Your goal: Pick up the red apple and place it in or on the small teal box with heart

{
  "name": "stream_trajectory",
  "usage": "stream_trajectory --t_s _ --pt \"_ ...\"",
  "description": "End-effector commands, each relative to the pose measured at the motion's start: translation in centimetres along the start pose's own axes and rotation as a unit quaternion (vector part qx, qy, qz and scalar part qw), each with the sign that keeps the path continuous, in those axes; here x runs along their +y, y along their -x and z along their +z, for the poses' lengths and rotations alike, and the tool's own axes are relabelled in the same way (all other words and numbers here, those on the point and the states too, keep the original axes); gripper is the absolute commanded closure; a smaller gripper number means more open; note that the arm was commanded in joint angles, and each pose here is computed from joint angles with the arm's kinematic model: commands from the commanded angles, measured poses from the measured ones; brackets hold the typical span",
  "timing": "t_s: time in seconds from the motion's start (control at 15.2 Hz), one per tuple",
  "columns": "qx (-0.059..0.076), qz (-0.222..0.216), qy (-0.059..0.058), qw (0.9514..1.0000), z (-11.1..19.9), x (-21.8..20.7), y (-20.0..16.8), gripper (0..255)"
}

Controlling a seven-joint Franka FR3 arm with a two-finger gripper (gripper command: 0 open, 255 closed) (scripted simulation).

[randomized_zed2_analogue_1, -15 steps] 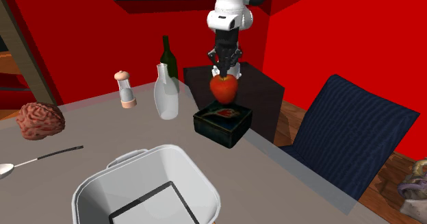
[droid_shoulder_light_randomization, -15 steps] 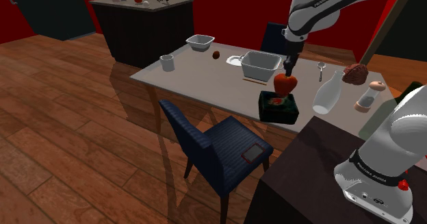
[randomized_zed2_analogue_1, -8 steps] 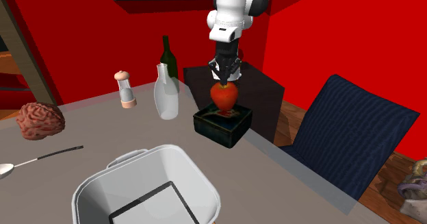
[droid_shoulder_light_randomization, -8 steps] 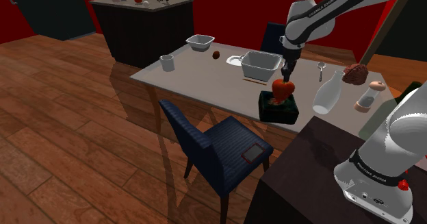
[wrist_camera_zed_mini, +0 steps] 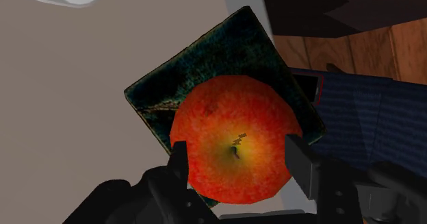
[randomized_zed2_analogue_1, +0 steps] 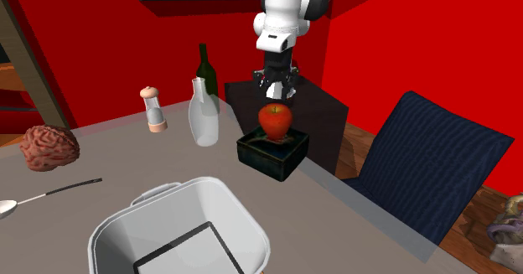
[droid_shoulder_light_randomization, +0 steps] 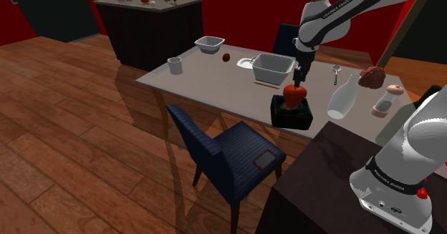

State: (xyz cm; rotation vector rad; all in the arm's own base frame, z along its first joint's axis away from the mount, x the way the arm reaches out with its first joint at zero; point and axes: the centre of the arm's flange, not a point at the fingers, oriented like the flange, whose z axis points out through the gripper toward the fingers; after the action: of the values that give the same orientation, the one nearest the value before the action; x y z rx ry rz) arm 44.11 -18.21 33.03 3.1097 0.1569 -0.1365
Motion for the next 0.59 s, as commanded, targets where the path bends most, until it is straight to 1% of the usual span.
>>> stream_trajectory --t_s 0.0,0.2,0.46,0.53 --pt "0.000 0.000 0.000 1.0000 0.0 0.0 0.0 0" --pt "0.000 0.000 0.000 1.0000 0.0 0.0 0.0 0" --pt "0.000 0.000 0.000 1.0000 -5.0 0.0 0.0 0" --pt "0.000 0.000 0.000 1.0000 -5.0 0.0 0.0 0"
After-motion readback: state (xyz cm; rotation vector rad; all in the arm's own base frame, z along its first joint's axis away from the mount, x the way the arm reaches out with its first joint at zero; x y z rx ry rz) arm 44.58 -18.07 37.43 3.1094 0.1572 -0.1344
